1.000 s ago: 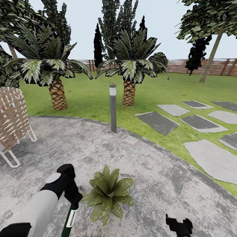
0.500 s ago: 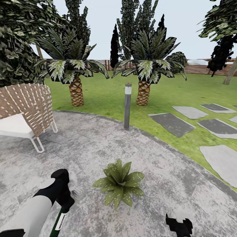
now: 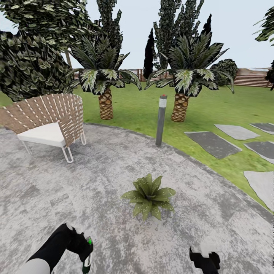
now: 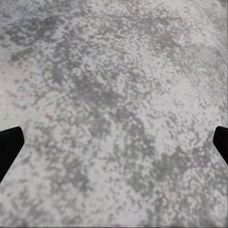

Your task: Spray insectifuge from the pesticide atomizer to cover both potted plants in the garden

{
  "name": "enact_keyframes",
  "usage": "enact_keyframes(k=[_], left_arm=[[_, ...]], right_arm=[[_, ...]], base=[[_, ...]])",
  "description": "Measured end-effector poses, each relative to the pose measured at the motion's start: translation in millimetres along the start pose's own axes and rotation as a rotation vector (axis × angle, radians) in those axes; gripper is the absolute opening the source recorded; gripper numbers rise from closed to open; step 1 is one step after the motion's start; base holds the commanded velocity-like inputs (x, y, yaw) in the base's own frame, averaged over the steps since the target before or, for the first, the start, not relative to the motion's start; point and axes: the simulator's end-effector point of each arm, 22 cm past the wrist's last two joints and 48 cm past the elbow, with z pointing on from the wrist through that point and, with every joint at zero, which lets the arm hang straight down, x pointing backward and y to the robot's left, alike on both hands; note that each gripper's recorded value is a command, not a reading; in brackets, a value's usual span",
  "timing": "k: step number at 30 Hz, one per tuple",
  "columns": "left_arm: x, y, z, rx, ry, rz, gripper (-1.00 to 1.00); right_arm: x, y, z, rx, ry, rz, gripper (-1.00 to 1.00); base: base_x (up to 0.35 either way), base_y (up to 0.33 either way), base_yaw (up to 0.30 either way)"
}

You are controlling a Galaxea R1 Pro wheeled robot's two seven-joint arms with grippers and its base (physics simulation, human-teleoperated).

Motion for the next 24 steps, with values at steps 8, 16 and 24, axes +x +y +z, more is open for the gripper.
enact_keyframes(k=[8, 16, 24], left_arm=[[-17.7, 1.1, -2.7, 0.005, -0.118, 0.101, -1.00], [-18.3, -17.3, -7.5, 0.097, -0.138, 0.238, -1.00], [-17.8, -59.2, -4.1, 0.241, -0.057, 0.352, -1.00]], right_arm=[[-1.7, 69.0, -11.3, -0.249, -0.050, -0.278, 1.00], [-16.7, 174.3, -58.7, -0.760, -0.133, -0.535, 1.00], [-52.7, 238.5, -116.2, -1.087, -0.222, -0.675, 1.00]], base=[[-0.199, -0.009, 0.008], [-0.004, 0.000, 0.000], [0.000, 0.000, 0.000]])
